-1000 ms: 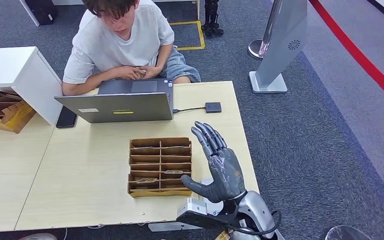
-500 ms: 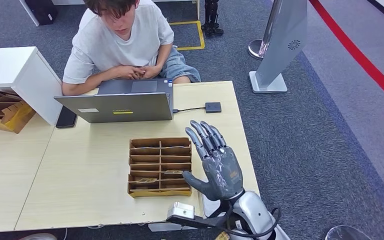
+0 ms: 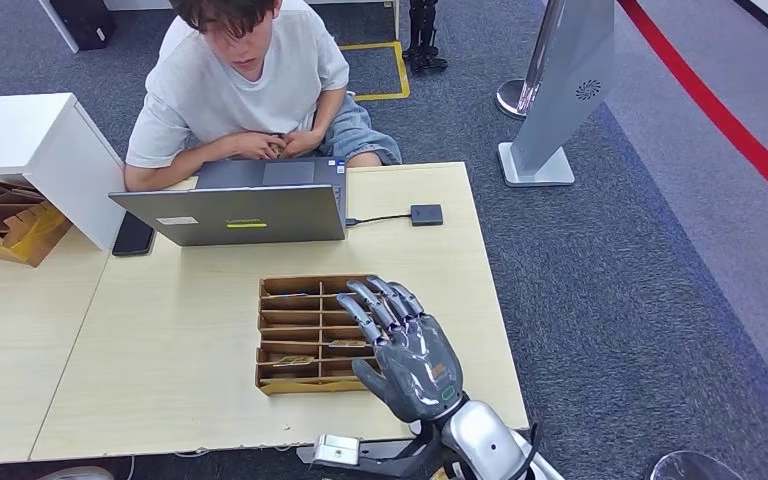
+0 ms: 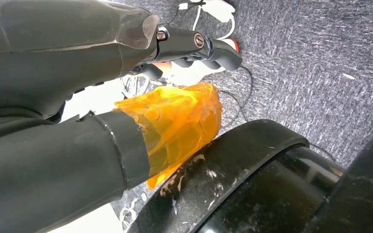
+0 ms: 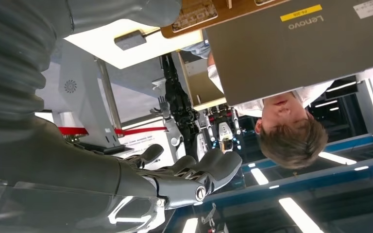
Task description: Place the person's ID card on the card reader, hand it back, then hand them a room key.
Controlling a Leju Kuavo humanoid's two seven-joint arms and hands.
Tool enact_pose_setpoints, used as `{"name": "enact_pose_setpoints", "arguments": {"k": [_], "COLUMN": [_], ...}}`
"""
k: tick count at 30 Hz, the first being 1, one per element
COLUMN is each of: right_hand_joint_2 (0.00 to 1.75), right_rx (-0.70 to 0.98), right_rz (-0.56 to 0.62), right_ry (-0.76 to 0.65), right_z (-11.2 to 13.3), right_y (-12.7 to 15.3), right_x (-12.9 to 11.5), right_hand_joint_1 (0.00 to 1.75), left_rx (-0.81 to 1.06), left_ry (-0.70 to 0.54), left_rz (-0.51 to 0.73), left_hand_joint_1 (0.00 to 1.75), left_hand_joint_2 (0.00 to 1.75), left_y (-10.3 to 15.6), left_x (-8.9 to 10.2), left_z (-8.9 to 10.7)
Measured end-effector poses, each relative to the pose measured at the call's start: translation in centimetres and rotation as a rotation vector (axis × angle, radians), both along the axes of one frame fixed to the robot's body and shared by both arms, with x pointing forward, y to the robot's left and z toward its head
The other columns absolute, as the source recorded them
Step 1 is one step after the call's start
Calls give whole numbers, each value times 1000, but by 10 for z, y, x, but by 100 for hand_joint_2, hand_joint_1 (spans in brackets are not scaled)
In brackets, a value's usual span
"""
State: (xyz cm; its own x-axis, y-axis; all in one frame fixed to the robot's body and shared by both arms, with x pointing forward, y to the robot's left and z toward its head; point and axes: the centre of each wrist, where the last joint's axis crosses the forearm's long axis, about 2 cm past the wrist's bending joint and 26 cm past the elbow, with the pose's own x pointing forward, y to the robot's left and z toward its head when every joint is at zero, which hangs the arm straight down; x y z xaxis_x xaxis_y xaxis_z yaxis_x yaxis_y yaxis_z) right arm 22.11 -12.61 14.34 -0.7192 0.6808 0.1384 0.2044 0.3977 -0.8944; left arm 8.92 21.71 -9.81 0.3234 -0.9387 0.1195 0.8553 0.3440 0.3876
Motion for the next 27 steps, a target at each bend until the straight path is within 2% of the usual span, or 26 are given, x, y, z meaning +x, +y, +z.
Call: {"name": "enact_pose_setpoints", "arguments": {"k": [19, 23, 27], "right_hand_joint_2": [175, 175, 175], "right_rx": [-21, -20, -22], "right_rz": [5, 4, 0], "right_ry": [15, 19, 29], "right_z": [-6, -6, -7], "right_y": [-2, -2, -2], "right_x": [-2, -2, -1], "right_hand_joint_1": [29, 37, 36], "left_rx": [0, 0, 0], "left_ry": [0, 0, 0], "left_rz": [0, 0, 0], "left_hand_joint_1": [0, 0, 0], "left_hand_joint_2": [0, 0, 0], "left_y": [0, 0, 0], "left_x": [0, 0, 0], "left_z": [0, 0, 0]}}
